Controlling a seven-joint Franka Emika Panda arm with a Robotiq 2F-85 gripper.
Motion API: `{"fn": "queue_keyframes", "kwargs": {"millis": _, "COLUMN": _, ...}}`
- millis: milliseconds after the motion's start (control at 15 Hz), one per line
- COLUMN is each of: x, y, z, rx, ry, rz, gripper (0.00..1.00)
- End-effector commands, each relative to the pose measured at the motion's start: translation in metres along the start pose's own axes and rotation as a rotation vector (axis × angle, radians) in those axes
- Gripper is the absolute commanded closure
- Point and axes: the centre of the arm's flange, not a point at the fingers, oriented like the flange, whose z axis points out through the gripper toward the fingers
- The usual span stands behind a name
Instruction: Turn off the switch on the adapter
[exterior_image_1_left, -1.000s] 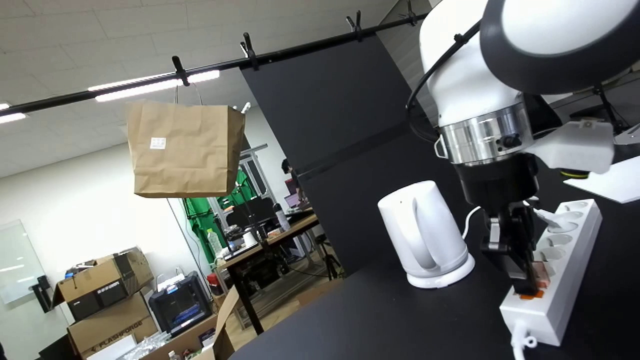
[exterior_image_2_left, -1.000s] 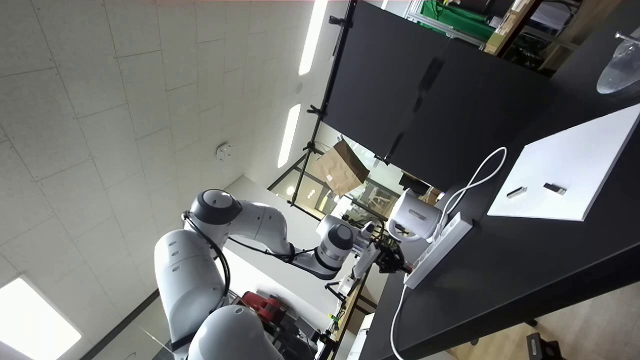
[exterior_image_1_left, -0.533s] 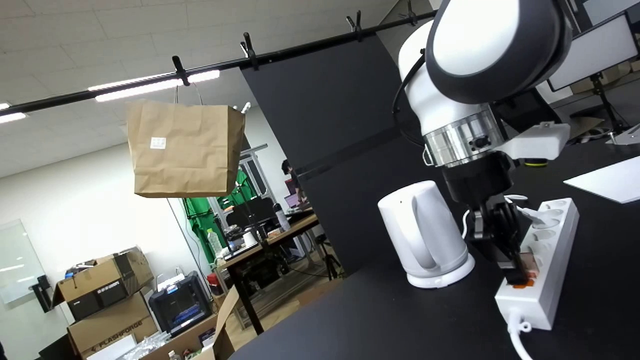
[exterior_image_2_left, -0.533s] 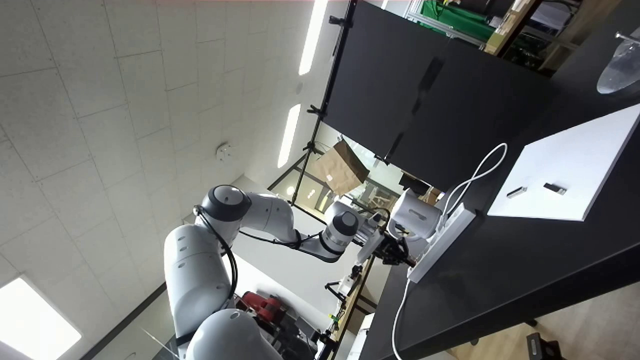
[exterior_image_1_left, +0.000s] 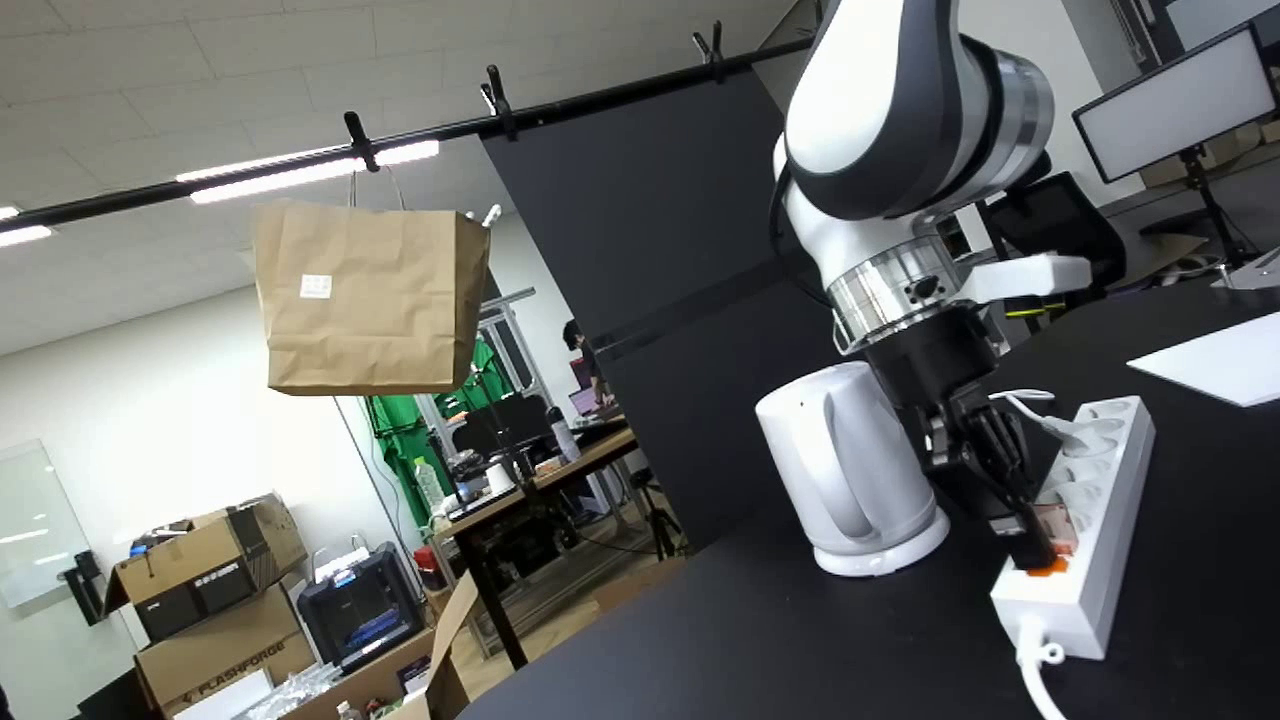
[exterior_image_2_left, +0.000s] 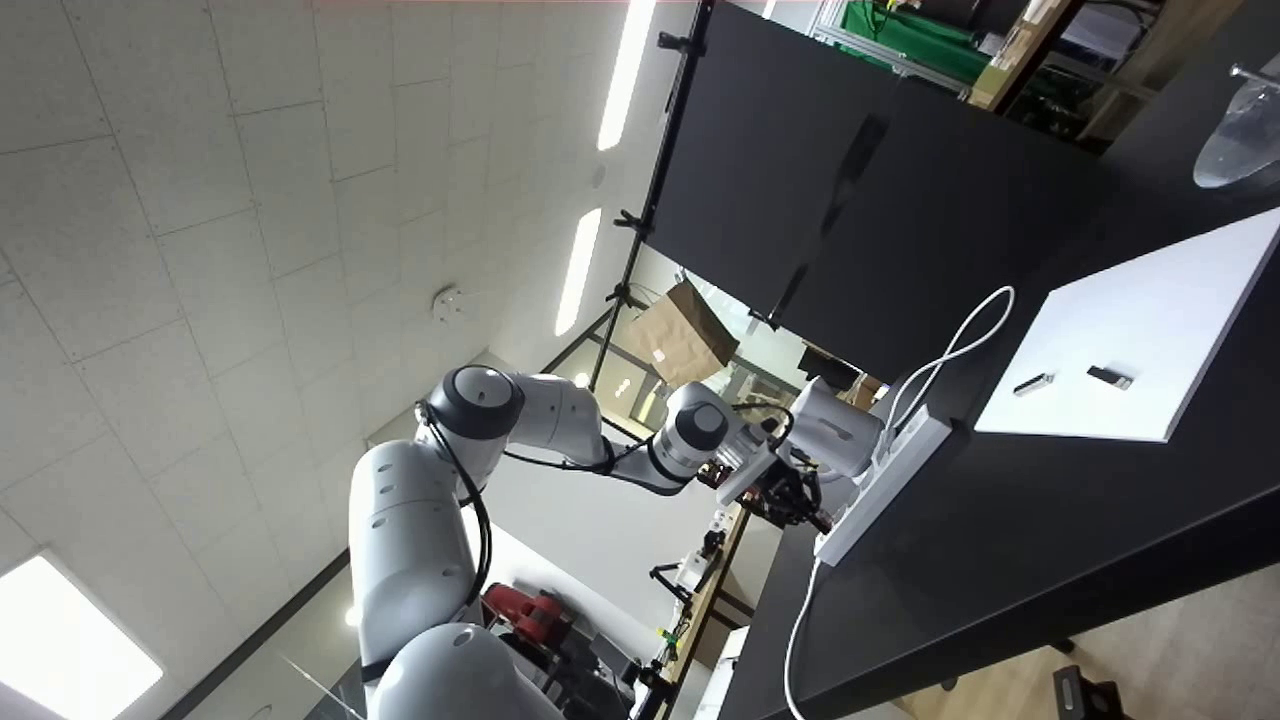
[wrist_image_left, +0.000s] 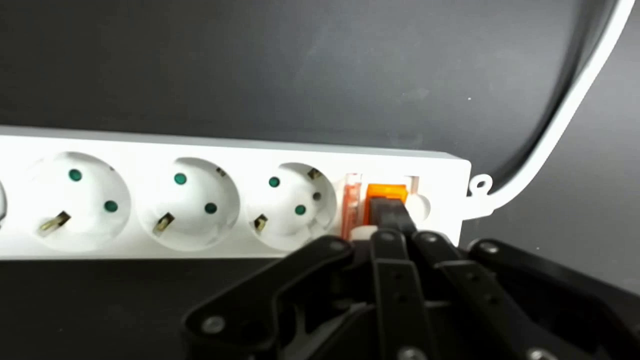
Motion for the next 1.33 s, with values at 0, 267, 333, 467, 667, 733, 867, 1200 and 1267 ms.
{"fn": "queue_keyframes", "kwargs": {"millis": 0, "x": 0.019, "y": 0.007, "z": 0.013, "rx": 0.032, "ry": -0.016, "rz": 0.0, "gripper": 1.0}}
{"fn": "queue_keyframes", "kwargs": {"millis": 267, "x": 0.016, "y": 0.003, "z": -0.018, "rx": 0.014, "ry": 0.014, "rz": -0.014, "gripper": 1.0}}
{"fn": "queue_keyframes", "kwargs": {"millis": 333, "x": 0.015, "y": 0.001, "z": -0.026, "rx": 0.006, "ry": 0.021, "rz": -0.016, "gripper": 1.0}}
{"fn": "queue_keyframes", "kwargs": {"millis": 467, "x": 0.014, "y": -0.002, "z": -0.044, "rx": 0.001, "ry": 0.035, "rz": -0.021, "gripper": 1.0}}
{"fn": "queue_keyframes", "kwargs": {"millis": 667, "x": 0.012, "y": -0.008, "z": -0.067, "rx": -0.011, "ry": 0.068, "rz": -0.028, "gripper": 1.0}}
{"fn": "queue_keyframes", "kwargs": {"millis": 733, "x": 0.011, "y": -0.009, "z": -0.074, "rx": -0.014, "ry": 0.078, "rz": -0.029, "gripper": 1.0}}
{"fn": "queue_keyframes", "kwargs": {"millis": 867, "x": 0.01, "y": -0.013, "z": -0.085, "rx": -0.017, "ry": 0.094, "rz": -0.034, "gripper": 1.0}}
{"fn": "queue_keyframes", "kwargs": {"millis": 1200, "x": 0.001, "y": -0.027, "z": -0.096, "rx": -0.037, "ry": 0.109, "rz": -0.057, "gripper": 0.6}}
{"fn": "queue_keyframes", "kwargs": {"millis": 1267, "x": -0.001, "y": -0.03, "z": -0.097, "rx": -0.038, "ry": 0.106, "rz": -0.062, "gripper": 0.53}}
